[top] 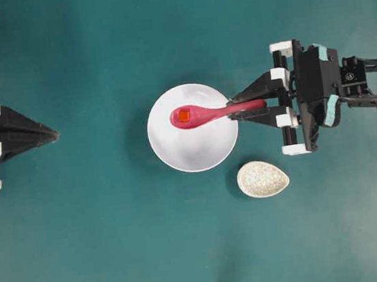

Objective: Grip the spoon and scoop the red block from the bowl with right arm.
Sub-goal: 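Hold the loaded spoon raised above the white bowl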

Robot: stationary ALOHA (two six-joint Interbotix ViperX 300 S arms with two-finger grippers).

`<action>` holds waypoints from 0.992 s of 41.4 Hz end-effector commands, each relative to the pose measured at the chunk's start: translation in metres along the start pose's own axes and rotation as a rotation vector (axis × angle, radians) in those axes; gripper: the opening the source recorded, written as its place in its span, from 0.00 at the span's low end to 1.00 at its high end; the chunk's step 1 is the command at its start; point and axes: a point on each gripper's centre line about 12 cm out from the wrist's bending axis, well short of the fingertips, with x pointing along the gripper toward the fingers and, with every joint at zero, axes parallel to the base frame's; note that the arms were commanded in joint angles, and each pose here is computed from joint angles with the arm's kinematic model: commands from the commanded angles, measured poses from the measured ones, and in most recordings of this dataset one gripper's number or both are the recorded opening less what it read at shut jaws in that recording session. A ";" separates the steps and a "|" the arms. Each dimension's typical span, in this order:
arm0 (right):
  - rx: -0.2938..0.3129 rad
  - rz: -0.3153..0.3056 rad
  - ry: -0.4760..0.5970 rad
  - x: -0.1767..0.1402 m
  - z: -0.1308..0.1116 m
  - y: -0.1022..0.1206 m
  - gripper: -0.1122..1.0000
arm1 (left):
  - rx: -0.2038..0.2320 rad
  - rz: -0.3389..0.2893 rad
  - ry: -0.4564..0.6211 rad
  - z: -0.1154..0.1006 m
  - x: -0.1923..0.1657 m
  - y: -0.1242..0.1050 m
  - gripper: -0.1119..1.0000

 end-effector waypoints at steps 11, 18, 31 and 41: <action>0.009 -0.006 -0.045 0.001 0.026 -0.005 0.32 | 0.026 -0.007 -0.026 0.010 -0.001 -0.002 0.10; 0.010 -0.006 -0.053 0.002 0.030 -0.005 0.32 | 0.032 -0.007 -0.025 0.009 -0.001 -0.002 0.10; 0.023 -0.009 -0.069 -0.002 0.034 -0.006 0.32 | 0.032 -0.007 -0.021 0.008 0.000 -0.002 0.10; 0.038 -0.009 -0.086 -0.008 0.037 -0.006 0.32 | 0.029 -0.007 -0.031 0.009 -0.001 -0.002 0.10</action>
